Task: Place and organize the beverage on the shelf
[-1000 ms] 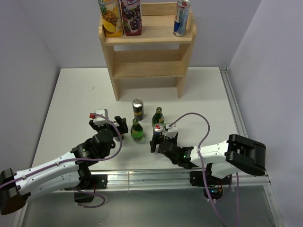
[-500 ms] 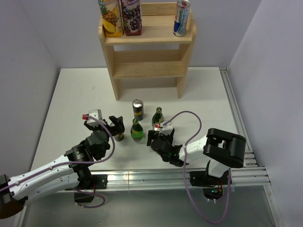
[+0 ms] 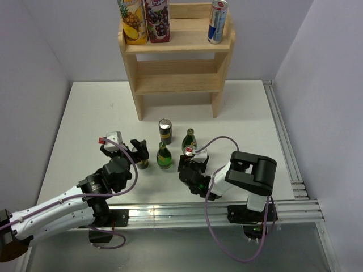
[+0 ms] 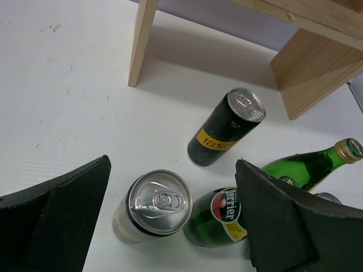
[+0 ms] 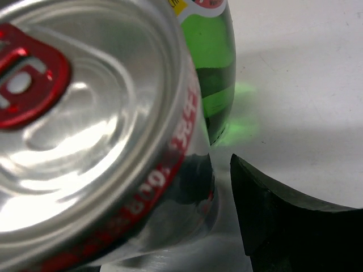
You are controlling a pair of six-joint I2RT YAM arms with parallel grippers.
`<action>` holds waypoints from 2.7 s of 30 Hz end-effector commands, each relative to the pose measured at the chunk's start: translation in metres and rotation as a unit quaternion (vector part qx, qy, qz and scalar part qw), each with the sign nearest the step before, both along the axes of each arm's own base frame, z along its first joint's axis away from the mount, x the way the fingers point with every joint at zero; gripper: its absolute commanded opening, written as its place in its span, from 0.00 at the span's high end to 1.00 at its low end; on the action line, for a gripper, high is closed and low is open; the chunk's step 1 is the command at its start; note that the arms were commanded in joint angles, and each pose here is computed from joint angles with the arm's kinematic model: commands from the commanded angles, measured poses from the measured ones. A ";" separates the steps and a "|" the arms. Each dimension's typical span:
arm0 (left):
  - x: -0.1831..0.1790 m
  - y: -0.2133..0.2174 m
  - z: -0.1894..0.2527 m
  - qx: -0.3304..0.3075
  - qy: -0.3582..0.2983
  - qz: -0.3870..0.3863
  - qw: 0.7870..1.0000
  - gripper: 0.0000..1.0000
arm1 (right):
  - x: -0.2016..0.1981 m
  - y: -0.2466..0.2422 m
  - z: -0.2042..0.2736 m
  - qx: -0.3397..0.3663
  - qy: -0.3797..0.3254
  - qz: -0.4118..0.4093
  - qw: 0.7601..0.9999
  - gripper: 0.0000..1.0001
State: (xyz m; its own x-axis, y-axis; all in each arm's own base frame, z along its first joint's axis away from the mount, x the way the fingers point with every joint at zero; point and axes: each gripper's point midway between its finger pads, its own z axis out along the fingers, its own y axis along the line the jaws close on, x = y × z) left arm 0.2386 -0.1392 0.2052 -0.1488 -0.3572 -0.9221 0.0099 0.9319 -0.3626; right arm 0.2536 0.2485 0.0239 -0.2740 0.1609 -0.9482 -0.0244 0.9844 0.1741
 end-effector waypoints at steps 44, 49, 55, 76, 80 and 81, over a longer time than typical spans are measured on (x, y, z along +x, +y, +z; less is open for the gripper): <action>-0.003 0.006 -0.006 -0.006 -0.001 0.008 1.000 0.01 | 0.101 -0.032 0.479 -0.023 -0.186 0.013 0.982 1.00; -0.005 0.008 -0.006 -0.011 -0.001 0.008 1.000 0.01 | 0.141 -0.047 0.499 -0.013 -0.197 -0.016 0.980 1.00; -0.007 0.011 -0.001 -0.018 -0.002 0.006 1.000 0.01 | 0.183 -0.044 0.507 -0.001 -0.202 -0.034 0.979 1.00; -0.008 0.012 0.002 -0.022 -0.004 0.004 1.000 0.01 | 0.241 -0.035 0.513 -0.015 -0.237 -0.055 0.970 1.00; -0.008 0.012 0.003 -0.020 -0.004 0.003 1.000 0.01 | 0.252 -0.028 0.500 -0.019 -0.228 -0.049 0.972 1.00; -0.008 0.011 0.002 -0.020 -0.003 0.003 1.000 0.01 | 0.254 -0.028 0.497 -0.020 -0.226 -0.050 0.973 1.00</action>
State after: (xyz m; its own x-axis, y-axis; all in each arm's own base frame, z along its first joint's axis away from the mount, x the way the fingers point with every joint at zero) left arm 0.2307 -0.1262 0.1983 -0.1495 -0.3783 -0.9135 -0.0025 0.9241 -0.3822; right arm 0.5101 0.2249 0.4813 0.0750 0.0630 -0.9952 0.0269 0.9975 0.0652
